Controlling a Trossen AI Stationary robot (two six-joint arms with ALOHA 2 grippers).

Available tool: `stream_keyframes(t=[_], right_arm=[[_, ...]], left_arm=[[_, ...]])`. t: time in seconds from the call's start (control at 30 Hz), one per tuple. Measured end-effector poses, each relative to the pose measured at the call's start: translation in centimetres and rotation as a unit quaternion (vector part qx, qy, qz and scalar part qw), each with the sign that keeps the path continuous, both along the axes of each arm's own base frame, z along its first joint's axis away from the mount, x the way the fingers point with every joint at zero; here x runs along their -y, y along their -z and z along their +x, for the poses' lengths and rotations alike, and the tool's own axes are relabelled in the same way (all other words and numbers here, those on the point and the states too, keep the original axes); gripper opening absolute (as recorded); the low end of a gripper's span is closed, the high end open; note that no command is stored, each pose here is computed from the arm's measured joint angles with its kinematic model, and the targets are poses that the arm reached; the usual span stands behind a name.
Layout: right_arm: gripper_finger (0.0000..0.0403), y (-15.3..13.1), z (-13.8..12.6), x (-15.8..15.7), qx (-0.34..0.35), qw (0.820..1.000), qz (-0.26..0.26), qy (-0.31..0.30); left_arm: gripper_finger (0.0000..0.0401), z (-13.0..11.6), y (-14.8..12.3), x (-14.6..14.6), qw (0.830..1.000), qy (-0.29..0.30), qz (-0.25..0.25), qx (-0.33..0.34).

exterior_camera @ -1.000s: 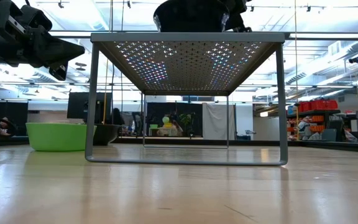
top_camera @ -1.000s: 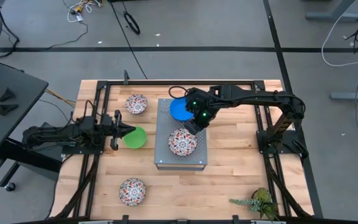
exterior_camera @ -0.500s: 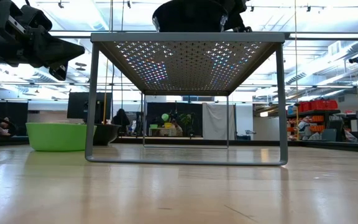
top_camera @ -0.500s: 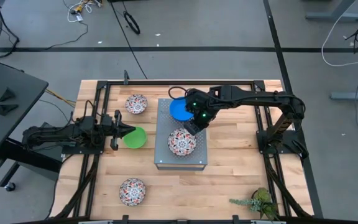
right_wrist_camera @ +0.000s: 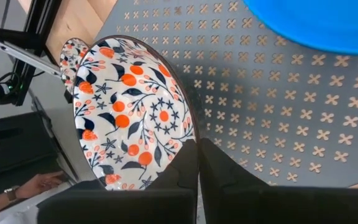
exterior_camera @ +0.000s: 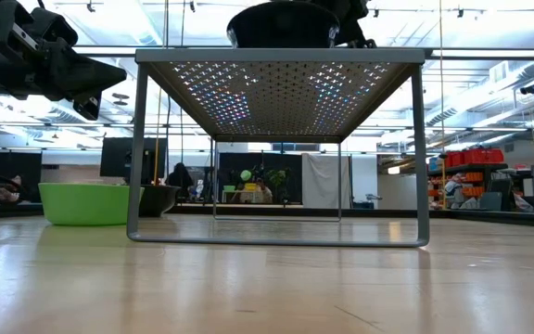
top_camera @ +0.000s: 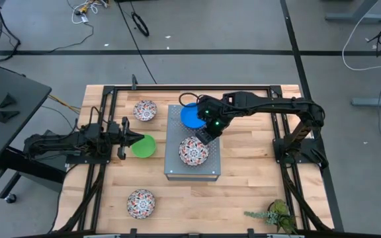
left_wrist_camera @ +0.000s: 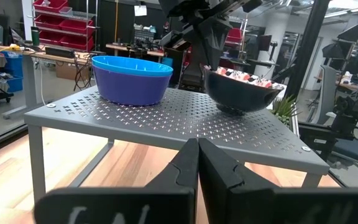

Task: Pick & Place Mini bowls
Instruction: Put the middle white patterned bowl on the shelf

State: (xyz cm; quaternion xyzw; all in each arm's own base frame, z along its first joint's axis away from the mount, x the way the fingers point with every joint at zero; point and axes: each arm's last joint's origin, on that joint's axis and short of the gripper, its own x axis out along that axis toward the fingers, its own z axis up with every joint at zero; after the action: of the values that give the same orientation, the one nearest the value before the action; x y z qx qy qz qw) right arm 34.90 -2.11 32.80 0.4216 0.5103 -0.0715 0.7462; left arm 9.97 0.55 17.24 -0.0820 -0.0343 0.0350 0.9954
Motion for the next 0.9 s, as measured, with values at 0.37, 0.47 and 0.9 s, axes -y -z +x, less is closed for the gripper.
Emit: stream_keyframes(t=[0.37, 0.47, 0.9], right_arm=[[0.0000, -0.01, 0.03, -0.25, 0.000, 1.000, 0.002, -0.001], [0.0000, -0.01, 0.03, -0.25, 0.000, 1.000, 0.002, 0.000], [0.0023, -0.01, 0.06, -0.20, 0.001, 1.000, -0.005, 0.003]], left_arm=[[0.0014, 0.00, -0.01, 0.00, 1.000, 0.000, 0.000, 0.000], [0.0014, 0.00, 0.00, 0.00, 1.000, 0.000, 0.000, 0.000], [0.0014, 0.00, 0.00, 0.00, 1.000, 0.000, 0.000, 0.000]])
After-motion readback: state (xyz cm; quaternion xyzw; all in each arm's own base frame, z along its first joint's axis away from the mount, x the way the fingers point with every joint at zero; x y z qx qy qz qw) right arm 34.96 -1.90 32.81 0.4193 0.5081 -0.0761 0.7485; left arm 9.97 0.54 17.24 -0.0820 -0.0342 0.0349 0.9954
